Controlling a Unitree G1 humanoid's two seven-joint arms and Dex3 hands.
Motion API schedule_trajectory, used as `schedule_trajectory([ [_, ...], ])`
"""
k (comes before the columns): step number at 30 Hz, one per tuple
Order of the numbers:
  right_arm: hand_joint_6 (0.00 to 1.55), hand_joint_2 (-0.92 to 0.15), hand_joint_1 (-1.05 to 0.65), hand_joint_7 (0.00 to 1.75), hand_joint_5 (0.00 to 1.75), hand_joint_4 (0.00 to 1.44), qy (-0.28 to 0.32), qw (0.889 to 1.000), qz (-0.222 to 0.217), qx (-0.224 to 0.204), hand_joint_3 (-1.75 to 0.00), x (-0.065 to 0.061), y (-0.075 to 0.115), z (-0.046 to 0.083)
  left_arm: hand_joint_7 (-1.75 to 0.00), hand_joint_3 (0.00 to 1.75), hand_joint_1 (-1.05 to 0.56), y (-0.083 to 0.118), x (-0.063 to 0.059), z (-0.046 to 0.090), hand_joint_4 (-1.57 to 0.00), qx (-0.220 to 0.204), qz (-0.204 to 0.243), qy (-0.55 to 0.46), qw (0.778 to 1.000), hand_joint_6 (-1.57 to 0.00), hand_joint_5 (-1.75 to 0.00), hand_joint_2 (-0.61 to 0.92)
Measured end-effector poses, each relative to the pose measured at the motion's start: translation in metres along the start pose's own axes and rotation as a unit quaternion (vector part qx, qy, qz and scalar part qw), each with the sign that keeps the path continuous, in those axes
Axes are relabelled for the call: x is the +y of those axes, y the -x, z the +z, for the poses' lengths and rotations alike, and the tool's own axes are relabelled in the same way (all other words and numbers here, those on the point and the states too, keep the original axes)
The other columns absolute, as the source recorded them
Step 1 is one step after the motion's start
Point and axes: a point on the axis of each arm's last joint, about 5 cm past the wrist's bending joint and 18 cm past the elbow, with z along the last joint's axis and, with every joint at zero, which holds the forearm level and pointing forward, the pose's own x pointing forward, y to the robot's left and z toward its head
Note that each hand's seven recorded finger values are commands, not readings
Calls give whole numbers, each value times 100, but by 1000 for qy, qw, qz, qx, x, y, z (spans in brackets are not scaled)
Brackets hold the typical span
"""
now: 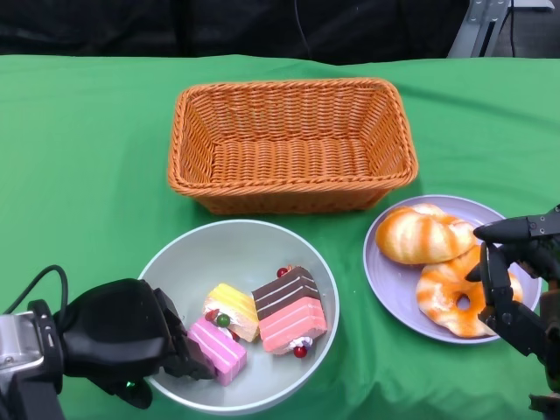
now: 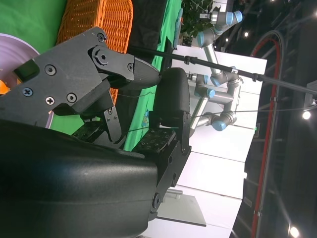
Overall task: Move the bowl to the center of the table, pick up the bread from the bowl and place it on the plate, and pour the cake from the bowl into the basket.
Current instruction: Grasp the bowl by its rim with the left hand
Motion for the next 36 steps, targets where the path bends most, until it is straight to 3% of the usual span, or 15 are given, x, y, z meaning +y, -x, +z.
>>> schedule_trajectory([
  [5, 74, -56, -16, 114, 154, 74, 1, 1000, 0, -1, -92, 0, 0, 0, -4, 0, -33, -1, -2, 0, -95, 0, 2, 14, 1000, -90, -4, 87],
  [8, 74, -56, -16, 113, 153, 74, 0, 1000, 1, -1, -92, 0, 0, 0, -6, 0, -30, -1, -5, 1, -106, -1, 7, 24, 1000, -105, -6, 85],
  [14, 75, -56, -16, 112, 153, 76, 0, 1000, 0, -2, -92, 0, 0, 0, -8, 0, -28, -4, -16, 4, -137, -4, 81, 47, 996, -128, -15, 77],
  [15, 75, -56, -16, 112, 153, 75, 0, 1000, 0, -4, -92, 0, 0, 0, -6, 0, -28, -5, -18, 5, -130, -4, 93, 49, 994, -130, -31, 77],
  [16, 74, -56, -16, 112, 153, 75, 0, 1000, 1, -5, -92, 0, 0, 0, -4, 0, -27, -6, -20, 6, -112, -4, 104, 52, 993, -132, -68, 77],
  [19, 73, -55, -17, 115, 156, 73, 0, 1000, 2, -6, -94, 0, 0, 0, -5, 0, -23, -9, -27, 9, -93, -1, 137, 55, 989, -136, -111, 74],
  [24, 72, -53, -19, 118, 157, 73, 2, 1000, 5, -6, -95, -1, 0, 0, -11, 0, -19, -14, -38, 13, -76, 7, 191, 59, 980, -136, -144, 75],
  [25, 72, -53, -19, 119, 157, 74, 2, 1000, 4, -6, -95, -1, 0, 0, -26, 0, -17, -15, -40, 14, -74, 7, 198, 61, 978, -130, -150, 75],
  [26, 72, -53, -20, 119, 157, 74, 2, 1000, 4, -6, -95, -1, 0, 0, -75, 0, -14, -16, -41, 15, -71, 8, 207, 63, 976, -106, -160, 76],
  [28, 72, -53, -19, 119, 157, 75, 2, 1000, 5, -7, -96, -1, 0, 0, -120, 1, -10, -18, -43, 17, -69, 9, 227, 67, 972, -83, -168, 78],
  [31, 72, -52, -19, 119, 157, 74, 1, 1000, 6, -10, -97, -1, 0, 0, -139, 1, -8, -19, -43, 16, -71, 7, 241, 72, 968, -74, -167, 81],
  [36, 72, -52, -20, 118, 156, 74, 6, 1000, 2, -12, -95, -1, 0, 0, -140, 1, -9, -19, -40, 13, -74, 3, 254, 68, 965, -76, -165, 81],
])
